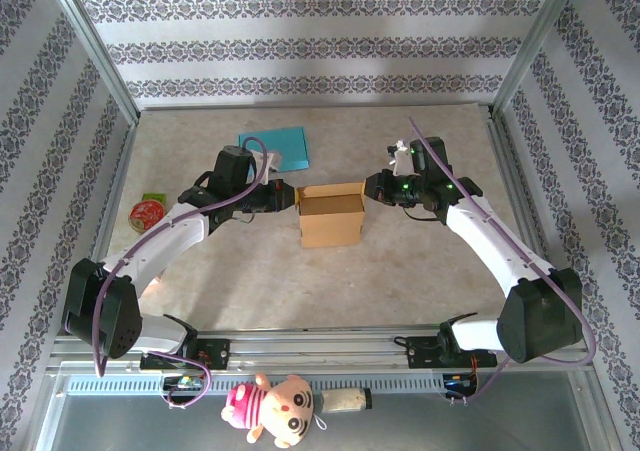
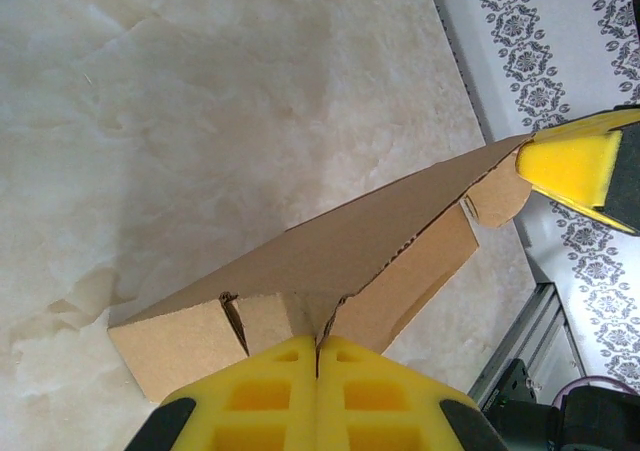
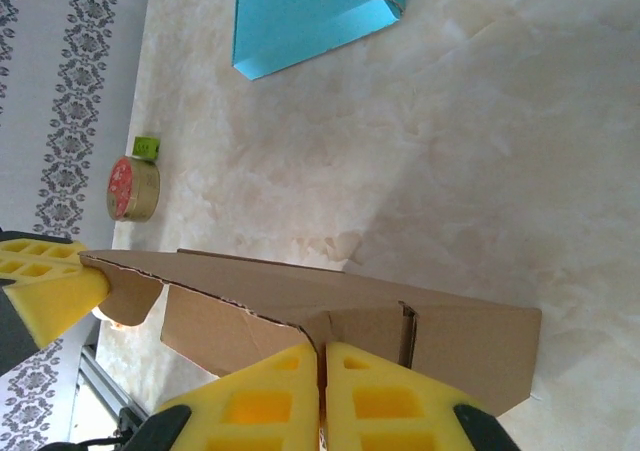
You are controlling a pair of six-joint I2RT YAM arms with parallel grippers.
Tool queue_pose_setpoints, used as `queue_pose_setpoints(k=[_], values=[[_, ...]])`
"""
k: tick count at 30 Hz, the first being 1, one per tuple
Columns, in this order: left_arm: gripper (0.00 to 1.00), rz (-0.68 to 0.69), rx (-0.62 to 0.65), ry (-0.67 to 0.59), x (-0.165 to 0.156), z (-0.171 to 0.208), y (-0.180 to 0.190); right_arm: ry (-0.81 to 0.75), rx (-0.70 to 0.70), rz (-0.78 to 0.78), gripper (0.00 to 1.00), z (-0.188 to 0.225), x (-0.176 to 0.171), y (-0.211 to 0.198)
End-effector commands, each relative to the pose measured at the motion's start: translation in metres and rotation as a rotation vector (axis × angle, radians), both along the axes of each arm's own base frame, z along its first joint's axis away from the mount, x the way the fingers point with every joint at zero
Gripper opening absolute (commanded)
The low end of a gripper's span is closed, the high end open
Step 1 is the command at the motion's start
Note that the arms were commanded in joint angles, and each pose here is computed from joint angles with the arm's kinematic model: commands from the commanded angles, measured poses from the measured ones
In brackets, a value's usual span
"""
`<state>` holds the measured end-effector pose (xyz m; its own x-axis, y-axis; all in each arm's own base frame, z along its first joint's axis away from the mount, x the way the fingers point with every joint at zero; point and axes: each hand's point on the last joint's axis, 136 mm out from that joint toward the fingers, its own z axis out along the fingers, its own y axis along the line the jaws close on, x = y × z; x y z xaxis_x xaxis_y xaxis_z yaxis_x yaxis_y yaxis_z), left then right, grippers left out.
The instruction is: Fold the paper box
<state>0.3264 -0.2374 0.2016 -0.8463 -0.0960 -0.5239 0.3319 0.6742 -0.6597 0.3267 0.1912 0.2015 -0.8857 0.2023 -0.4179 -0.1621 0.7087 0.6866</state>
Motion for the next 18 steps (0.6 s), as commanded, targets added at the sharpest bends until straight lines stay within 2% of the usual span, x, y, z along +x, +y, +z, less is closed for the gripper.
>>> queue_pose_setpoints(k=[1, 10, 18], values=[[0.02, -0.017, 0.002, 0.031, -0.012, -0.006, -0.005, 0.055, -0.038, -0.003, 0.08, -0.018, -0.015, 0.0], [0.02, -0.01, -0.002, 0.033, -0.014, -0.008, -0.003, 0.066, -0.148, 0.008, 0.08, -0.043, -0.03, -0.012], [0.02, -0.006, 0.008, 0.027, -0.014, -0.007, -0.002, 0.027, -0.211, -0.001, 0.07, -0.039, -0.03, -0.02]])
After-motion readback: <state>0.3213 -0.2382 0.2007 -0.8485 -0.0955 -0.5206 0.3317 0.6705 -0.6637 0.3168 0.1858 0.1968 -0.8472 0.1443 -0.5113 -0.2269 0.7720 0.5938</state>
